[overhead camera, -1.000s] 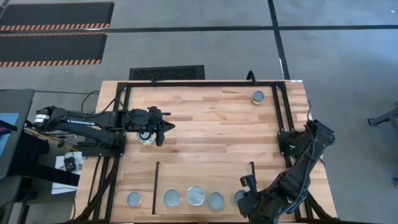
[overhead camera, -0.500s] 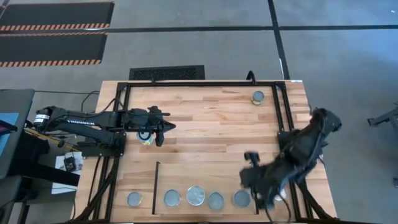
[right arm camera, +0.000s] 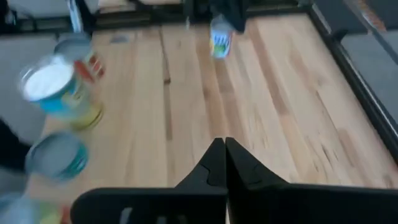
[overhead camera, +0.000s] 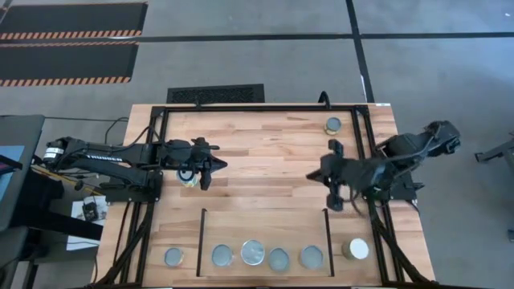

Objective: Pick and place cans onto a shelf
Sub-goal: Put the canned mixed fruits on the shelf

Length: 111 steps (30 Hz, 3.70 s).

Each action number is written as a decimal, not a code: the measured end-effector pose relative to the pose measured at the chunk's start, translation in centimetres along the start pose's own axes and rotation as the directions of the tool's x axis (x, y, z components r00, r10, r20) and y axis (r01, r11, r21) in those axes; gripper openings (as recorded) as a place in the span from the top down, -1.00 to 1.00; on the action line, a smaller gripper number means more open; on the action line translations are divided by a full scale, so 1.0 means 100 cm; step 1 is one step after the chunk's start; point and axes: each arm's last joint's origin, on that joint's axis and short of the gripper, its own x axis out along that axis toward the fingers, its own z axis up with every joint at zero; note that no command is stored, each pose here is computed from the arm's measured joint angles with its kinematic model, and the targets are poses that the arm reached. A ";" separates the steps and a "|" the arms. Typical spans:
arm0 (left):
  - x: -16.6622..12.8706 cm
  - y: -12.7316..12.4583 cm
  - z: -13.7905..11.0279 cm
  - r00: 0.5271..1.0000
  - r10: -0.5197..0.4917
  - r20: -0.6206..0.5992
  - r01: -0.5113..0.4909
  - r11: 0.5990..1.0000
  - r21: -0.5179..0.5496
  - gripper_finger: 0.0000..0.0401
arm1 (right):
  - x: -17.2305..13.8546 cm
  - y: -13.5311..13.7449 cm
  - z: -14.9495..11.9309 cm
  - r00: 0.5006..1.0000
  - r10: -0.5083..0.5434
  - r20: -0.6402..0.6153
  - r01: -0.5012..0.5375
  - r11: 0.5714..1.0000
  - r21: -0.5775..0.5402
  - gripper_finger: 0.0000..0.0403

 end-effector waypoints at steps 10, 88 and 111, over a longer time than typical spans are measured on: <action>0.000 0.003 0.000 1.000 0.018 -0.009 -0.019 0.999 -0.029 1.00 | 0.044 -0.069 -0.059 0.979 -0.024 0.205 -0.007 0.989 0.150 0.98; 0.004 -0.017 -0.015 0.724 0.270 -0.635 -0.321 0.946 0.036 0.99 | 0.071 -0.114 -0.119 0.970 -0.006 0.243 -0.011 0.998 0.067 0.96; 0.187 -0.042 0.059 0.812 0.183 -0.554 0.065 0.915 0.398 1.00 | 0.071 -0.114 -0.118 0.967 -0.004 0.256 -0.014 0.998 0.069 0.96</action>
